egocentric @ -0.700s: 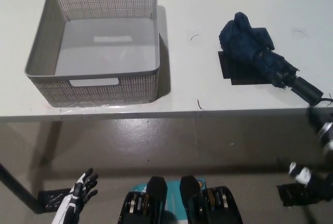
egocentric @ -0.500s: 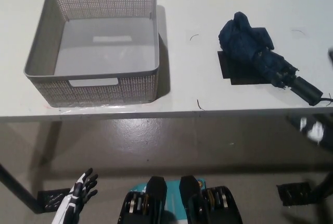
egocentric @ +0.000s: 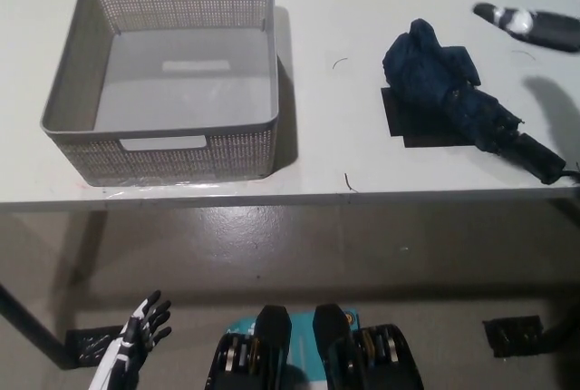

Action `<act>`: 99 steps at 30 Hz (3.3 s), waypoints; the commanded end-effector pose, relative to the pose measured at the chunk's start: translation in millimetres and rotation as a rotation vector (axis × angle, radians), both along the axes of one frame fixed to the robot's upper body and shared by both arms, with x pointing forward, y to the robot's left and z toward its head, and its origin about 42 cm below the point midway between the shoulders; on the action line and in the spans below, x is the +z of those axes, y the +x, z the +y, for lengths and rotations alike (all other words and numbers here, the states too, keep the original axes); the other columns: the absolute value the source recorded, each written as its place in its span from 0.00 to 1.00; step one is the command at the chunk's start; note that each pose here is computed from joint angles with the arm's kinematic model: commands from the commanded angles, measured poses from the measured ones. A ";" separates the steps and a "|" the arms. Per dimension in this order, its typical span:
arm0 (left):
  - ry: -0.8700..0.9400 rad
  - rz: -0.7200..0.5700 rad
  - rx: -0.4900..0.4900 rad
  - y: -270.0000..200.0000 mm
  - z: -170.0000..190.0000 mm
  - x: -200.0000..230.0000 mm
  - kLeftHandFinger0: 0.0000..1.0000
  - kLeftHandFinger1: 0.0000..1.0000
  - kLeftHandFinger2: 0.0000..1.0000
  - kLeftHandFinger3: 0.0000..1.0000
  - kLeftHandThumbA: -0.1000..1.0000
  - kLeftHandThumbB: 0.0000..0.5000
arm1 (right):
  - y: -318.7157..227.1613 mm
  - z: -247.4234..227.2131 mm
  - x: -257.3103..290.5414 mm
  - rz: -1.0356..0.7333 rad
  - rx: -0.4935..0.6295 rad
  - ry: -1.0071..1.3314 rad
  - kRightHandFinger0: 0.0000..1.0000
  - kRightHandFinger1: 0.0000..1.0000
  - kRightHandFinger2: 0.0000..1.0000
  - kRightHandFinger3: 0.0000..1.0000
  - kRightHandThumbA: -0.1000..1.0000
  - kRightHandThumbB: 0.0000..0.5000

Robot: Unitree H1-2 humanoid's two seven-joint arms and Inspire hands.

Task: Use the right hand to pick up a umbrella on the right side and place it into a container on the lft side

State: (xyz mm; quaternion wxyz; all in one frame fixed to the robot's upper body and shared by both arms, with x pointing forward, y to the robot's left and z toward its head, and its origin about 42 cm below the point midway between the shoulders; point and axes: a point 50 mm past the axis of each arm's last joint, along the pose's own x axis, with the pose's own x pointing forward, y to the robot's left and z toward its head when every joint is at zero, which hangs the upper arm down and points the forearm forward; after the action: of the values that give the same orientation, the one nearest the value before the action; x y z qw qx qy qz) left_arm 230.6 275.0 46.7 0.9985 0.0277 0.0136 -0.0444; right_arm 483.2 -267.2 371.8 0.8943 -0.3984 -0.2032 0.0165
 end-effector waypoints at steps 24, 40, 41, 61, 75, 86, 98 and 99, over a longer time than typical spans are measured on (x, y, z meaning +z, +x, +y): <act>-0.022 -0.098 -0.051 -11.3 1.8 8.2 1.00 1.00 1.00 1.00 1.00 0.55 | 118.9 46.5 -23.5 0.547 -0.222 -0.373 1.00 1.00 1.00 1.00 0.97 0.94; -0.024 -0.116 -0.055 -1.9 2.7 14.4 1.00 1.00 1.00 1.00 1.00 0.55 | 97.3 65.9 -121.5 0.755 -0.170 -0.563 1.00 1.00 1.00 1.00 0.89 1.00; -0.022 -0.119 -0.055 -1.1 3.1 15.2 1.00 1.00 1.00 1.00 1.00 0.57 | 96.0 64.7 -125.6 0.762 -0.174 -0.583 1.00 1.00 1.00 1.00 0.89 1.00; -0.033 -0.142 -0.041 -2.7 7.7 17.1 1.00 1.00 1.00 1.00 1.00 0.72 | 37.9 -25.6 -234.0 0.475 -0.403 -0.749 0.39 0.51 0.64 0.67 0.00 0.46; -0.029 -0.119 -0.041 -6.2 7.6 12.2 1.00 1.00 1.00 1.00 1.00 0.65 | 101.5 80.3 -77.5 -0.016 -0.222 -0.594 0.02 0.19 0.38 0.53 0.00 0.42; -0.038 -0.107 -0.049 -8.5 5.7 13.0 1.00 1.00 1.00 1.00 1.00 0.61 | 81.6 228.9 84.1 -0.375 0.031 -0.475 0.00 0.00 0.04 0.19 0.00 0.63; -0.066 -0.086 -0.074 -15.8 2.5 8.0 1.00 1.00 1.00 1.00 1.00 0.59 | 16.1 361.4 141.2 -0.372 0.261 -0.372 0.00 0.00 0.53 0.20 0.00 0.59; -0.062 -0.086 -0.078 -17.4 1.5 7.4 1.00 1.00 1.00 1.00 1.00 0.57 | 14.1 364.4 139.5 -0.372 0.268 -0.369 0.01 0.05 0.52 0.27 0.00 0.60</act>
State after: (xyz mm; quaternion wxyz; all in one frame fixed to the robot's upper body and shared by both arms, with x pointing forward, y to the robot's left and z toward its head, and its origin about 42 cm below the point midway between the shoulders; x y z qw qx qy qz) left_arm 220.0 274.3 49.4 0.9973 0.0096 -0.0166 -0.0706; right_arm 545.9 20.1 393.4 0.7553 -0.5742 -0.3026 0.0913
